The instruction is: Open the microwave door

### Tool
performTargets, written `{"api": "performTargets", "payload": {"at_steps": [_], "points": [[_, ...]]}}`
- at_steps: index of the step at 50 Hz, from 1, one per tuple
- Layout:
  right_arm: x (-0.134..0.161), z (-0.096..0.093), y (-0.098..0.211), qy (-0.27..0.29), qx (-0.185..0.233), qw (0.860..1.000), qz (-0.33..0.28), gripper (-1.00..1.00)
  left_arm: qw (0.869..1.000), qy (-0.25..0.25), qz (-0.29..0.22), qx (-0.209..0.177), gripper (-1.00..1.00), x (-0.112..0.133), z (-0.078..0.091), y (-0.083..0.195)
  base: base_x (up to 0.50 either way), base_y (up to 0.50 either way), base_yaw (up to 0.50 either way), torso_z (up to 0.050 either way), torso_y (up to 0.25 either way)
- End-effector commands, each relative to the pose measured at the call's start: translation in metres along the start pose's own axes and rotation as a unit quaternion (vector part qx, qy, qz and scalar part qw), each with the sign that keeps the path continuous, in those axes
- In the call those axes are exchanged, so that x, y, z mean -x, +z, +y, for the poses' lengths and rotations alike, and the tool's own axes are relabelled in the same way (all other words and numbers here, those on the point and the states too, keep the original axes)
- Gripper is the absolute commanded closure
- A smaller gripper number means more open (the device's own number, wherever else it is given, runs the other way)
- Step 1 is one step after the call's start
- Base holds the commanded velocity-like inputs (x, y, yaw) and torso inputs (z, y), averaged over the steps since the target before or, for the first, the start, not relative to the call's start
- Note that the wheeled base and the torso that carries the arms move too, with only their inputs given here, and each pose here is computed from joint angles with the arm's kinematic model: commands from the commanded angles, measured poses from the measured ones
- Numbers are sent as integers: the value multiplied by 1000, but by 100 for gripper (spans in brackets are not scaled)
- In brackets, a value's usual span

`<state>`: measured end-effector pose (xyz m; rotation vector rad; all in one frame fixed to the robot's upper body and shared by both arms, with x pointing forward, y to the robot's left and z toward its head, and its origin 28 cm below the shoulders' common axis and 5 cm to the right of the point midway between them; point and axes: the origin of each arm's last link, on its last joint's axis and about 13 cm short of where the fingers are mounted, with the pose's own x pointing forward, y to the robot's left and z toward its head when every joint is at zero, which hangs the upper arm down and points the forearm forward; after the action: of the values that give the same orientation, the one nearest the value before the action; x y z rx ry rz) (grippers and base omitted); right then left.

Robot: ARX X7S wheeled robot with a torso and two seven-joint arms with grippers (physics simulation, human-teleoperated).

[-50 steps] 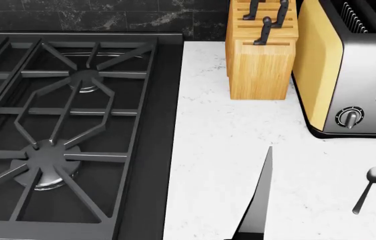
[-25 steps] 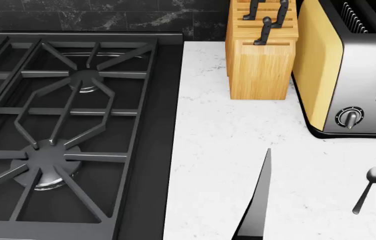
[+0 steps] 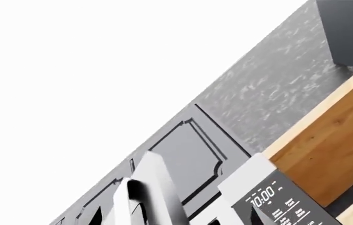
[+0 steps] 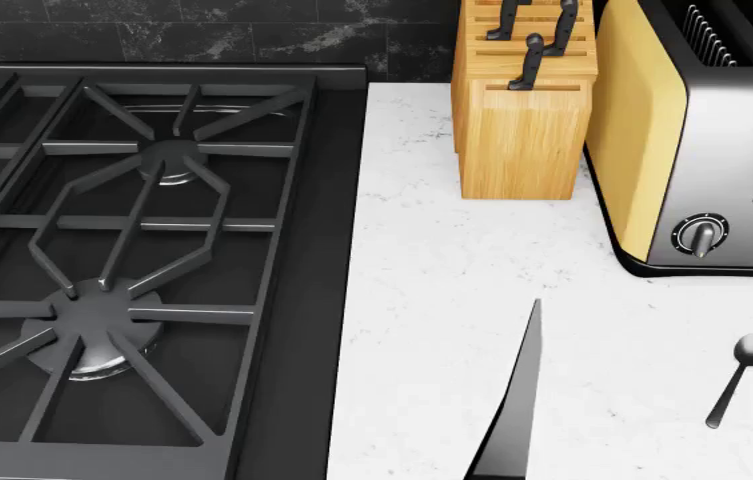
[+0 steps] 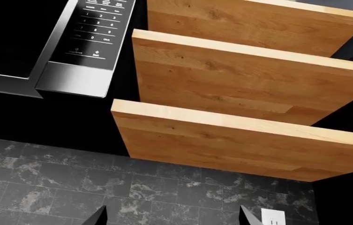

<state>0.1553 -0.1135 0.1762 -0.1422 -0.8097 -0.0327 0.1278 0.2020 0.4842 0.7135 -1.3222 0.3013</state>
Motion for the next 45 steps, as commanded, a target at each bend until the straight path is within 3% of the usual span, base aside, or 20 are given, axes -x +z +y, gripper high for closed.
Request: {"api": "performTargets", "payload": {"at_steps": [1,16,25,32,37,45], "points": [[0,0,1,1,0,1000,-1,-100,998,-3,2,-56,-100,-4,-13,-20,0,0,0,0,0],[0,0,-3,2,1,1000,4,-100,991,-12,-3,-137,-100,-8,-28,-42,0,0,0,0,0],[0,1,-3,2,1,1000,5,-100,990,-23,-14,-135,-100,-10,-39,-37,0,0,0,0,0],[0,0,-3,2,0,1000,4,-100,990,-44,-30,-128,-100,-6,-60,-34,0,0,0,0,0],[-1,0,-3,1,0,1000,4,-100,987,-59,-29,-144,-100,-4,-77,-45,0,0,0,0,0],[0,0,-3,2,0,1000,3,-100,983,-68,-17,-168,-100,-3,-89,-63,0,0,0,0,0]]}}
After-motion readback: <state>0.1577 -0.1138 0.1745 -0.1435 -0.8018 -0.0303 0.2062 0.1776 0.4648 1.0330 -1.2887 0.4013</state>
